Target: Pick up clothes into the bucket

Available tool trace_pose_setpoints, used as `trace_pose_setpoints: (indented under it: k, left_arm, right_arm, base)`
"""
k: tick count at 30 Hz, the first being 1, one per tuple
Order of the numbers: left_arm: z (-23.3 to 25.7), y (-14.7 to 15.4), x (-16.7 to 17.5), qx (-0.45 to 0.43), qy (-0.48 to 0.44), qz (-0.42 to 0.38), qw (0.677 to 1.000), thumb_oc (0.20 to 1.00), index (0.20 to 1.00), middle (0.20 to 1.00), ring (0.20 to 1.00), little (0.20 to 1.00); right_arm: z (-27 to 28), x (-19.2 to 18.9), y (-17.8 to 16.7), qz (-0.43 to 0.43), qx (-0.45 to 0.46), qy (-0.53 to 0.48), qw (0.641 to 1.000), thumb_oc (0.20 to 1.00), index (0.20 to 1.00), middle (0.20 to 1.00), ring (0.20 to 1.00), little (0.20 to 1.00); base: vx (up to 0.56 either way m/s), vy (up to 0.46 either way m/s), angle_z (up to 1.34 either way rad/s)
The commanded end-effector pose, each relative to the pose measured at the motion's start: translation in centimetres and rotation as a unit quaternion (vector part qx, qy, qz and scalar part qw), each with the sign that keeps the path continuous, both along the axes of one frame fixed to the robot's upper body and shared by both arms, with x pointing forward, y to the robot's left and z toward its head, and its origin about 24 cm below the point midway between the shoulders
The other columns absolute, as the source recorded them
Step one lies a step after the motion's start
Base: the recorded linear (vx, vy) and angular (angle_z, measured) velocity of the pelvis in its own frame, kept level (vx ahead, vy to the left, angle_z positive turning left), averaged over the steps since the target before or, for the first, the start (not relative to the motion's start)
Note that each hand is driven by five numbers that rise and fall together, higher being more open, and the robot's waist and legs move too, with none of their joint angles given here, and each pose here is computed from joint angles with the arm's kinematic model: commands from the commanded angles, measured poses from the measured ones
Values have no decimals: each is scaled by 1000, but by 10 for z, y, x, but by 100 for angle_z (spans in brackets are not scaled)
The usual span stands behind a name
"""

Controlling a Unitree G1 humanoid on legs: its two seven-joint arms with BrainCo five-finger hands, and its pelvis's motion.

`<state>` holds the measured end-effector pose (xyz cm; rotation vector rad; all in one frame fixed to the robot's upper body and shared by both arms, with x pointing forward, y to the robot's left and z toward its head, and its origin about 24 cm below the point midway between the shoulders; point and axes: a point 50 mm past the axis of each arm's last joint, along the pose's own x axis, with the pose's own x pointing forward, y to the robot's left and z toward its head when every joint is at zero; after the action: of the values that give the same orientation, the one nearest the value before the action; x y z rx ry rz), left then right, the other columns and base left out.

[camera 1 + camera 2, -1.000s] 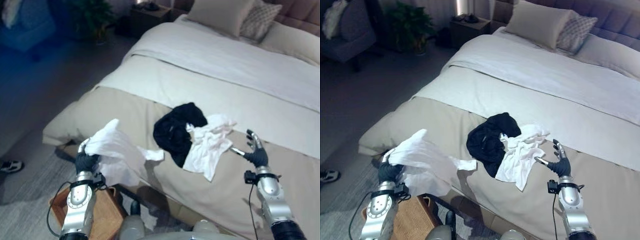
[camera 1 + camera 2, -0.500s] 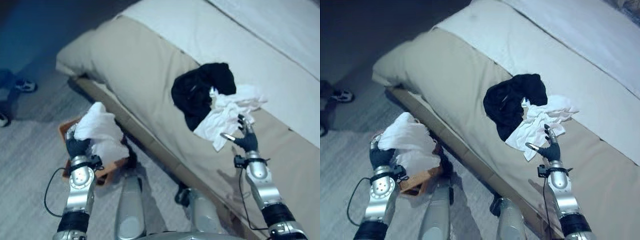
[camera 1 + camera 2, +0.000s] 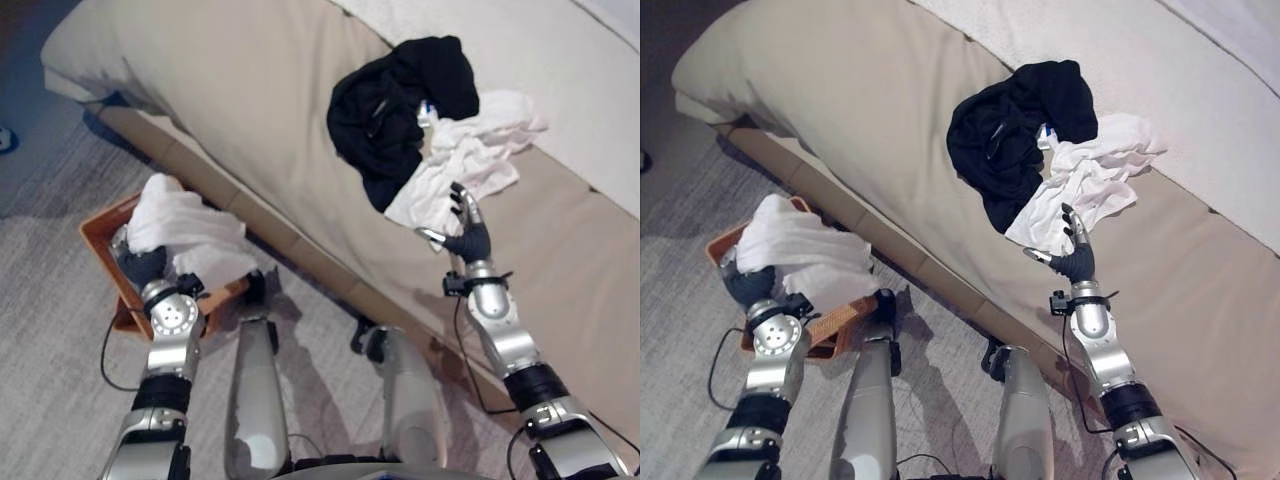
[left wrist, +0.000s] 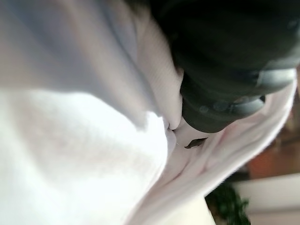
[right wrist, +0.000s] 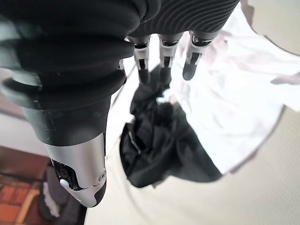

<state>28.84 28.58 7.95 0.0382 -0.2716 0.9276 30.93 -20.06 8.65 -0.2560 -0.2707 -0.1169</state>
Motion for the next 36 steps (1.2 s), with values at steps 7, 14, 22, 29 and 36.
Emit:
trace_pose_setpoints:
  k: [7, 14, 22, 29, 36]
  left_arm:
    - [53, 51, -31, 76, -108, 141, 981, 200, 200, 200, 200, 200]
    - [59, 73, -62, 101, -126, 219, 962, 200, 200, 200, 200, 200]
    - [36, 88, -70, 75, -69, 238, 966, 200, 200, 200, 200, 200]
    - [36, 84, -51, 55, -62, 196, 977, 200, 200, 200, 200, 200]
    - [51, 74, -26, 48, -88, 130, 986, 200, 200, 200, 200, 200]
  right_arm:
    - [5, -11, 2, -3, 56, -41, 998, 1000, 1000, 1000, 1000, 1000]
    - [-14, -22, -8, -21, 74, -12, 997, 1000, 1000, 1000, 1000, 1000]
    - [-16, -26, -11, -15, 76, -9, 997, 1000, 1000, 1000, 1000, 1000]
    - [-9, -23, -10, -7, 74, -21, 997, 1000, 1000, 1000, 1000, 1000]
    - [7, -17, -6, -2, 85, -54, 995, 1000, 1000, 1000, 1000, 1000]
  base:
    - [18, 4, 12]
    - [40, -16, 10]
    - [12, 2, -5]
    - [-7, -9, 3]
    - [-10, -8, 3]
